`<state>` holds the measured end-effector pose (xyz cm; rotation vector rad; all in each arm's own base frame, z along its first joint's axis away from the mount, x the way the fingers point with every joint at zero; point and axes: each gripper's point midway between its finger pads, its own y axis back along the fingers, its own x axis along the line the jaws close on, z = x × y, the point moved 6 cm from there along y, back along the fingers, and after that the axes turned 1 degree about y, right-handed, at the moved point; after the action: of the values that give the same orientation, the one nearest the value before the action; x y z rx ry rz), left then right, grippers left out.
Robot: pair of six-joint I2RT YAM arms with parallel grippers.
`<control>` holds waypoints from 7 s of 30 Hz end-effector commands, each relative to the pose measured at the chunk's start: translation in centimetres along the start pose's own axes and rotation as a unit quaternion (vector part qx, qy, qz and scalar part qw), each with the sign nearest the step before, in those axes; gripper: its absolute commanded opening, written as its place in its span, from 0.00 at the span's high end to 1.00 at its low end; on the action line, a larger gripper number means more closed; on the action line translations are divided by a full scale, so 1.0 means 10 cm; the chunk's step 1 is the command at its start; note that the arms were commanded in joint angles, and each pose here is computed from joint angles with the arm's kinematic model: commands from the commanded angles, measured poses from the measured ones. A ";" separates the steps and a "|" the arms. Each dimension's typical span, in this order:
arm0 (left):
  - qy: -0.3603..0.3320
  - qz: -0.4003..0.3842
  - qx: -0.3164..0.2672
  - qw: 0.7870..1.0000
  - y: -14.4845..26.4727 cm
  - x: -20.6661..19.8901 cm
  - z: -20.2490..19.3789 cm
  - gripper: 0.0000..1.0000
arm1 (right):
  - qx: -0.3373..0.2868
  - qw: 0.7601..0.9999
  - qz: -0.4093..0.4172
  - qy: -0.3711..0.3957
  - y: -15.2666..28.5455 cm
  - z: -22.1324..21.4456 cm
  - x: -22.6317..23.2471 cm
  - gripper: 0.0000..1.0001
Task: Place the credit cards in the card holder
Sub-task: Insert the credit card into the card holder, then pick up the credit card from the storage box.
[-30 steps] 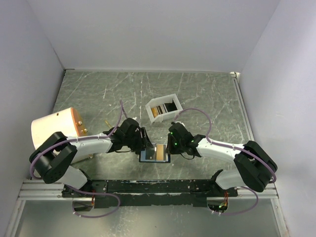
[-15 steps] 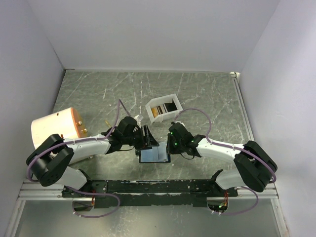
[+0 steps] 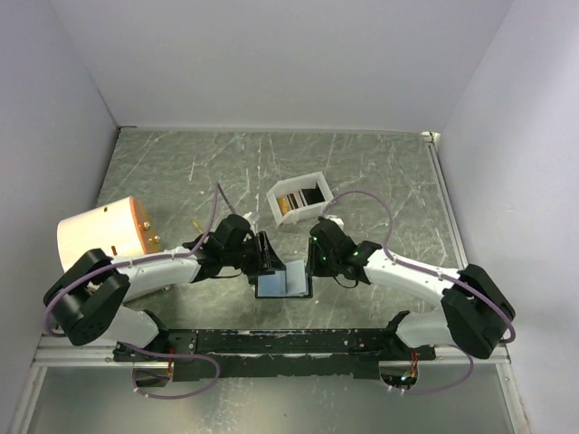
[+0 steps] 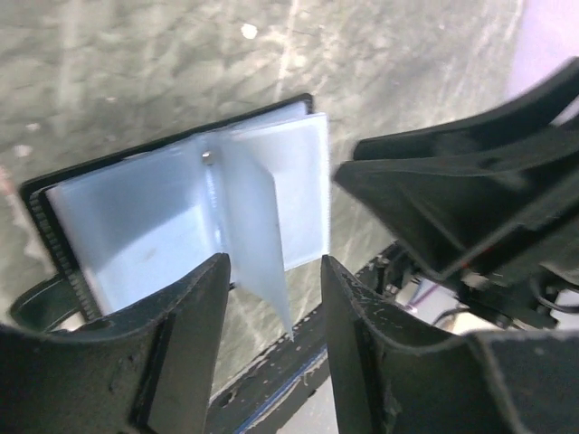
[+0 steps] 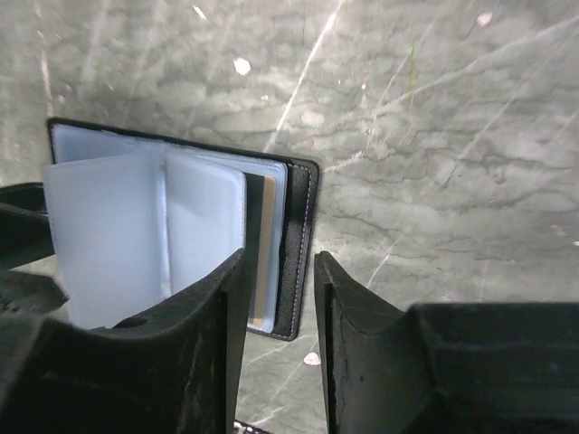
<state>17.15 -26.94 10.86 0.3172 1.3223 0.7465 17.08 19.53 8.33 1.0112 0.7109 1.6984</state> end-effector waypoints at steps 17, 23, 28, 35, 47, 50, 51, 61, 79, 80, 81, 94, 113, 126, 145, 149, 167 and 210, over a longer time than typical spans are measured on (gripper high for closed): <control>-0.122 0.093 -0.121 0.981 0.60 -0.08 0.33 0.30 | -0.184 0.973 -0.081 0.113 0.32 1.59 0.37 0.48; -0.190 0.124 -0.146 0.963 0.93 -0.20 0.45 0.19 | -0.167 0.965 -0.130 0.155 0.06 2.07 0.34 0.34; -0.221 0.147 -0.170 0.949 1.17 -0.26 0.53 0.05 | -0.144 0.956 -0.190 0.173 -0.21 2.30 0.24 0.30; -0.243 0.150 -0.203 0.937 1.54 -0.41 0.58 0.01 | -0.092 0.970 -0.102 0.200 -0.51 2.31 0.47 0.27; -0.240 0.173 -0.249 0.922 1.69 -0.35 0.64 0.01 | -0.025 0.970 -0.111 0.216 -1.04 2.06 0.37 0.12; -0.240 0.178 -0.251 0.921 1.71 -0.34 0.64 0.00 | -0.013 0.967 -0.124 0.221 -1.14 2.02 0.31 0.08; -0.240 0.179 -0.252 0.920 1.71 -0.34 0.64 0.00 | -0.010 0.967 -0.127 0.222 -1.17 2.01 0.30 0.08; -0.236 0.185 -0.261 0.918 1.74 -0.33 0.66 0.00 | -0.048 0.970 -0.121 0.203 -0.90 2.22 0.43 0.25; -0.233 0.186 -0.282 0.912 1.85 -0.33 0.66 0.00 | -0.042 0.961 -0.170 0.216 -0.96 2.25 0.29 0.12; -0.233 0.186 -0.282 0.912 1.85 -0.33 0.66 0.00 | -0.038 0.960 -0.171 0.218 -0.99 2.24 0.28 0.12; -0.233 0.186 -0.283 0.912 1.86 -0.33 0.66 0.01 | -0.034 0.960 -0.171 0.221 -1.03 2.22 0.28 0.11; -0.232 0.186 -0.286 0.911 1.87 -0.33 0.66 0.00 | 0.003 0.956 -0.184 0.229 -1.27 2.10 0.18 0.10; -0.231 0.185 -0.289 0.910 1.89 -0.33 0.66 0.00 | -0.060 0.899 -0.339 0.271 -1.01 2.33 0.09 0.25; -0.231 0.186 -0.286 0.911 1.87 -0.32 0.66 0.01 | -0.082 0.876 -0.384 0.280 -0.94 2.39 0.02 0.19; -0.232 0.186 -0.283 0.912 1.85 -0.32 0.66 0.00 | -0.068 0.890 -0.379 0.245 -0.99 2.36 -0.26 0.00; -0.232 0.186 -0.283 0.912 1.85 -0.32 0.66 0.00 | -0.068 0.890 -0.381 0.239 -0.97 2.35 -0.30 0.00; -0.234 0.186 -0.279 0.912 1.83 -0.32 0.66 0.01 | -0.087 0.881 -0.410 0.217 -0.88 2.38 -0.44 0.06; -0.235 0.181 -0.276 0.914 1.82 -0.32 0.65 0.01 | -0.046 0.931 -0.229 0.281 -0.99 2.13 -0.47 0.29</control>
<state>17.38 -14.42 25.64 0.2715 0.5690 1.2396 41.67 18.74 10.05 0.2522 1.0146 1.5993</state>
